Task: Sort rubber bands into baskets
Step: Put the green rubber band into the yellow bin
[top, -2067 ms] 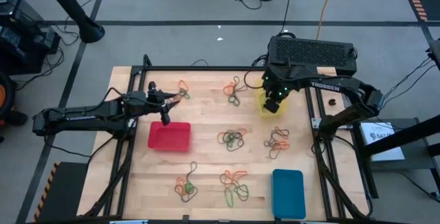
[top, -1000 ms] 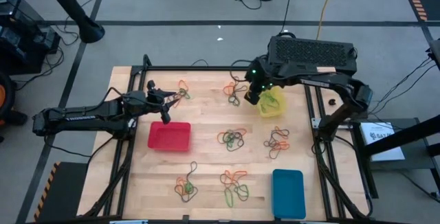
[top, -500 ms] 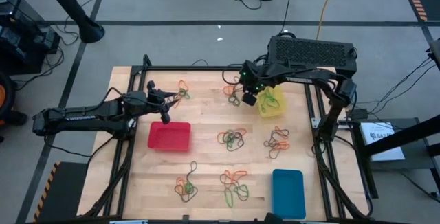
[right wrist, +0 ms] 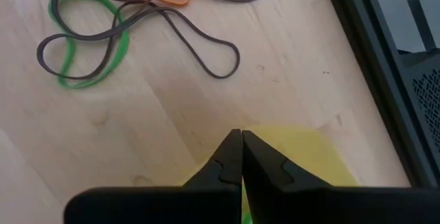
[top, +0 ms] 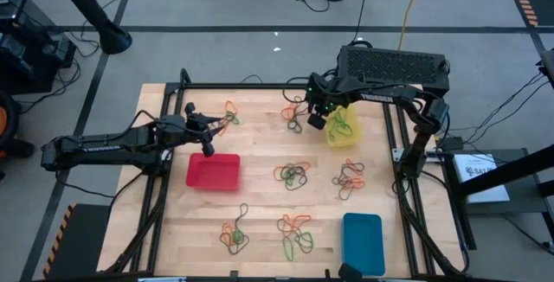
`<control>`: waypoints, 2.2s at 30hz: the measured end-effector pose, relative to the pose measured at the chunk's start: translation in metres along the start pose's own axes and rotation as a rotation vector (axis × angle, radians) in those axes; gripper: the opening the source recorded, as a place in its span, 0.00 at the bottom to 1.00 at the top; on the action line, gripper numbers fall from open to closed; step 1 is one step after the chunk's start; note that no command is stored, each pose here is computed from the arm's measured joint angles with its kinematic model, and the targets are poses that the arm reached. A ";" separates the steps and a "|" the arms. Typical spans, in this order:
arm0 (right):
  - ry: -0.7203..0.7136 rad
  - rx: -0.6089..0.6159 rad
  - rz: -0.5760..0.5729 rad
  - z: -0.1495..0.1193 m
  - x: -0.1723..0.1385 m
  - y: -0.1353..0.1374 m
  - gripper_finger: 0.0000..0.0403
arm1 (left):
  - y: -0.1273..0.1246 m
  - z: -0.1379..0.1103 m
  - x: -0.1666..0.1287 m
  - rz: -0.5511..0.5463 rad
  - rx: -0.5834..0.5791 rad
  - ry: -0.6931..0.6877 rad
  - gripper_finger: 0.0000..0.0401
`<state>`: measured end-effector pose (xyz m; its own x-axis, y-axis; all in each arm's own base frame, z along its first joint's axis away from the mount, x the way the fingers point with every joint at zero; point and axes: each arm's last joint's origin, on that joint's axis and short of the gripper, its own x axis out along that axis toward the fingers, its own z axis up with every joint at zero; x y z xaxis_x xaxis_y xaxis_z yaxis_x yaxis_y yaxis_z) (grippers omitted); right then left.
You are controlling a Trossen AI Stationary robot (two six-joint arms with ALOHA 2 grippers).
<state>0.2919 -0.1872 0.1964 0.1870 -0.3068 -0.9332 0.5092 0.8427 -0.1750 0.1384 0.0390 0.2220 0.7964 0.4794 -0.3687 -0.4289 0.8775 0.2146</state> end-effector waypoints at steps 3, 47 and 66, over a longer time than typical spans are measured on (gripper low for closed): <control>0.000 0.000 0.000 0.000 0.000 0.000 0.00 | 0.000 0.000 0.000 0.000 0.002 0.000 0.37; -0.184 -0.589 0.441 -0.033 -0.041 0.254 0.00 | -0.013 -0.001 0.029 -0.116 -0.009 0.039 0.37; -0.090 -0.648 0.411 -0.045 -0.015 0.266 0.00 | -0.013 -0.001 0.029 -0.125 0.015 0.035 0.37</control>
<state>0.3868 0.0611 0.1500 0.3366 0.0756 -0.9386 -0.2046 0.9788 0.0055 0.1663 0.0415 0.2076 0.8278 0.3663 -0.4249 -0.3203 0.9304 0.1780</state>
